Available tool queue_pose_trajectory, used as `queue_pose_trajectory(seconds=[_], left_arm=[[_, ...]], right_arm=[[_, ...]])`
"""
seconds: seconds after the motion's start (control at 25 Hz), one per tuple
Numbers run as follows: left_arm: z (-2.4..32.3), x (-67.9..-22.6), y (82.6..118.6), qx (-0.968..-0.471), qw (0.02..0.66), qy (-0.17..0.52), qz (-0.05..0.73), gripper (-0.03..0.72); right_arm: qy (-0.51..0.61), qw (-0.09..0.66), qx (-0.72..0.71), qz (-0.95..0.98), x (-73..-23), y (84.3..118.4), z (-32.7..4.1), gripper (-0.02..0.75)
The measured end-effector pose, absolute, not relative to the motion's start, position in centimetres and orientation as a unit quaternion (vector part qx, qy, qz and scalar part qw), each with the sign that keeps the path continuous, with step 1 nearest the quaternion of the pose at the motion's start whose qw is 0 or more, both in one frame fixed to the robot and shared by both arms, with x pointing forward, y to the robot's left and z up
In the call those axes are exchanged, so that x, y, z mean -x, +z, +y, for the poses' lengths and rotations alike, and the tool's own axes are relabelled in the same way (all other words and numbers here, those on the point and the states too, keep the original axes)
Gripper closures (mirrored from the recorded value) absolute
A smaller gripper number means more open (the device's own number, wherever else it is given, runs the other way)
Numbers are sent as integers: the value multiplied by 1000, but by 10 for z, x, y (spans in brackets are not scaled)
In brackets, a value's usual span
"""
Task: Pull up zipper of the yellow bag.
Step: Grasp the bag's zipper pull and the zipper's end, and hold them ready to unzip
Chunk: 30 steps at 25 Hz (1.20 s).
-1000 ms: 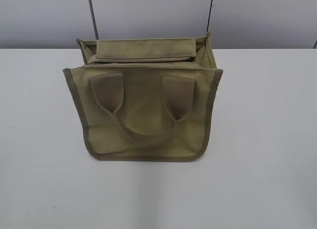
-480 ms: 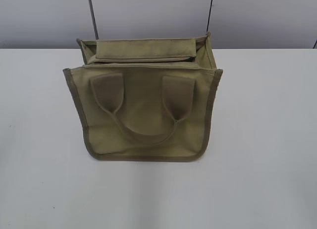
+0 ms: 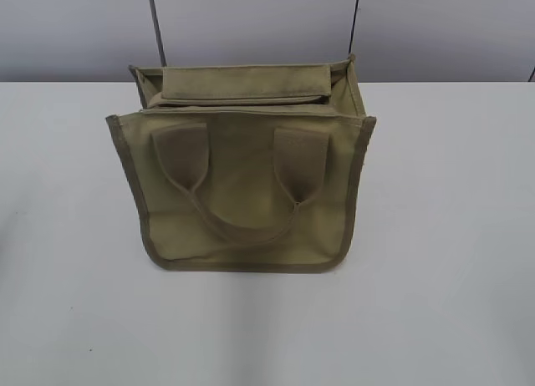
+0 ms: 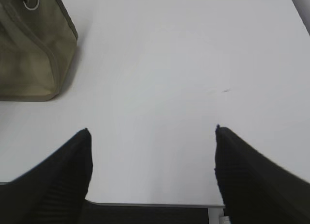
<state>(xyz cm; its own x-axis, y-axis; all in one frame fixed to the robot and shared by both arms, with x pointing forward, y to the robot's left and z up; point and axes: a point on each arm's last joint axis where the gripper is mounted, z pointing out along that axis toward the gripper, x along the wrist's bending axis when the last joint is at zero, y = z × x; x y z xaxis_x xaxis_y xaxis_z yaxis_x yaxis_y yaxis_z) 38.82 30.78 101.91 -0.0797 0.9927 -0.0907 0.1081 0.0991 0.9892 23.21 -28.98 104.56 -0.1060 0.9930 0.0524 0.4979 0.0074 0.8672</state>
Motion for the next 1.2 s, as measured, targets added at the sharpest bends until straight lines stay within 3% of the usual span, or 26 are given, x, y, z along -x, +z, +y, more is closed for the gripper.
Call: queue_pose_trajectory(seconds=[0.32, 0.8, 0.92, 1.2], left_arm=[[281, -434, 977, -580, 489, 401, 513, 324], [236, -475, 861, -710, 538, 181, 417, 336], [233, -486, 850, -721, 537, 172, 403, 336], [225, -517, 865, -726, 572, 205, 322, 363]], right_arm=[[388, 319, -588, 634, -232, 1046, -290, 160], [388, 319, -588, 634, -232, 1046, -290, 160], [388, 319, -588, 634, -232, 1046, -290, 160], [388, 319, -588, 634, -232, 1046, -290, 160]])
